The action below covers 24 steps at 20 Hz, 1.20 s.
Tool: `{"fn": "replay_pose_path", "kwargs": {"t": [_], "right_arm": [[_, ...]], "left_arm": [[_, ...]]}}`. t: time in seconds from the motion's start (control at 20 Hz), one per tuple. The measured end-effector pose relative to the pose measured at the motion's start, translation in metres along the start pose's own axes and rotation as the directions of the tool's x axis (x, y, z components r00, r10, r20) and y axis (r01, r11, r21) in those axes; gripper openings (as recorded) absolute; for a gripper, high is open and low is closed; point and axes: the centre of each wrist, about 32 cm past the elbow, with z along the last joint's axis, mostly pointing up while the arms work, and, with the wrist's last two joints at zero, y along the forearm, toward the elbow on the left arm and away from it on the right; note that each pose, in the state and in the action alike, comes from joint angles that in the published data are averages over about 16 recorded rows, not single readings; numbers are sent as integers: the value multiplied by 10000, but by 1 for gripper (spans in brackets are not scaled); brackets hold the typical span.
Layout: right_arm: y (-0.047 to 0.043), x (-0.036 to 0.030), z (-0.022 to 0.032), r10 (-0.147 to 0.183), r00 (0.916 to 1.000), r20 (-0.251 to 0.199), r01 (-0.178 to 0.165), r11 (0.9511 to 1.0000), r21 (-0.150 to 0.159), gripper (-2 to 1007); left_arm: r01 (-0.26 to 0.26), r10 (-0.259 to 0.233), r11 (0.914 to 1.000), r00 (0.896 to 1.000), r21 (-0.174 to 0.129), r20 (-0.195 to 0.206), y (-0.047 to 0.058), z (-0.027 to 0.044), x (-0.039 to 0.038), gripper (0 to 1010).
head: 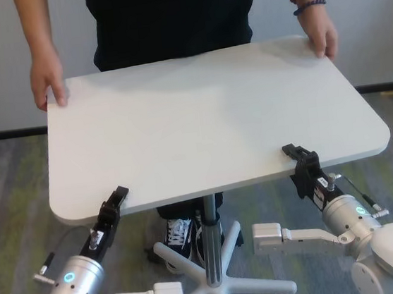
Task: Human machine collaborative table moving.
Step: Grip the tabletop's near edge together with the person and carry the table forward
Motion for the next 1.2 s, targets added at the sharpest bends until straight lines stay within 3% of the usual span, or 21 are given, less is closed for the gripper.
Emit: {"fn": "replay_pose_path", "kwargs": {"t": [1.2], "right_arm": [[175, 138, -20, -380, 9992, 111, 379, 9992, 115, 216]], "left_arm": [[-506, 507, 9986, 9987, -183, 67, -307, 53, 267, 294]]}}
